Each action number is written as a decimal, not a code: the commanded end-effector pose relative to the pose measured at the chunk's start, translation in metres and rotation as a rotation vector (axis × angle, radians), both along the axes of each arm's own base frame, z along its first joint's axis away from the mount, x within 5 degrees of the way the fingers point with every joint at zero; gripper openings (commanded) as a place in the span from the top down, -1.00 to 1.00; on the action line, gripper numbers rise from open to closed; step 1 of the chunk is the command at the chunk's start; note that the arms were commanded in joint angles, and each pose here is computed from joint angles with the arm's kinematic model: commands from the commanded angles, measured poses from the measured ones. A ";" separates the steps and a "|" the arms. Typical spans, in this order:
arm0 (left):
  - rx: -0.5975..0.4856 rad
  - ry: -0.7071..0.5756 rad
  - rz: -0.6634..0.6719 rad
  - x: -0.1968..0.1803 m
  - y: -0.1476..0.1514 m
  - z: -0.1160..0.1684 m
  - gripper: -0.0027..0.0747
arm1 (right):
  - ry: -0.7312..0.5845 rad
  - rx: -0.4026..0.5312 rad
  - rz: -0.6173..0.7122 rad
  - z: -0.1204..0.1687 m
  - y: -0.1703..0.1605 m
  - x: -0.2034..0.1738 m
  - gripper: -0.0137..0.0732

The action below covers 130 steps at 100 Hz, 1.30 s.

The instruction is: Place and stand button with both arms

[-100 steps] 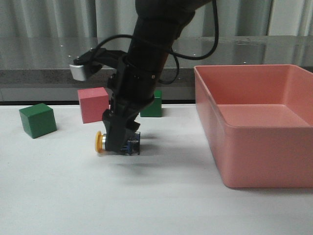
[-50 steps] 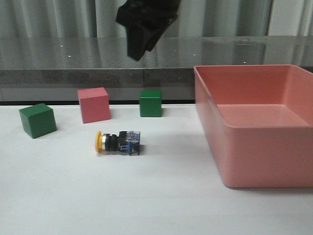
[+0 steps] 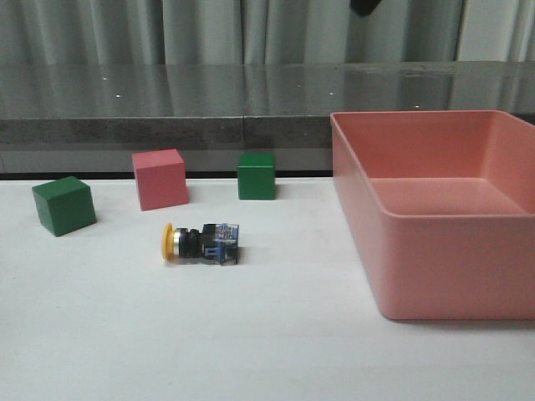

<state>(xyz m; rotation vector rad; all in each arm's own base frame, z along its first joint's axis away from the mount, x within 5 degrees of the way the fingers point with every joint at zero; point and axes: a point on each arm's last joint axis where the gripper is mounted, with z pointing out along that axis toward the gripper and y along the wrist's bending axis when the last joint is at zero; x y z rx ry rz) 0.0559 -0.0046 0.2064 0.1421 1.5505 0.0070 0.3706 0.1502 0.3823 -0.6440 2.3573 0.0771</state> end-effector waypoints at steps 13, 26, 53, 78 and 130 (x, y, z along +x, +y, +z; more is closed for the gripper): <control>-0.029 -0.079 -0.006 -0.002 0.000 -0.001 0.98 | -0.355 0.078 -0.115 0.059 -0.038 -0.045 0.83; -0.029 -0.079 -0.006 -0.002 0.000 -0.001 0.98 | -0.458 0.099 -0.152 0.054 -0.057 -0.084 0.83; -0.029 -0.079 -0.006 -0.002 0.000 -0.001 0.98 | -0.659 0.186 -0.222 0.021 -0.104 -0.177 0.83; -0.029 -0.079 -0.006 -0.002 0.000 -0.001 0.98 | -0.797 0.202 -0.295 -0.012 -0.139 -0.250 0.83; -0.029 -0.079 -0.006 -0.002 0.000 -0.001 0.98 | -0.833 0.212 -0.318 -0.067 -0.151 -0.300 0.83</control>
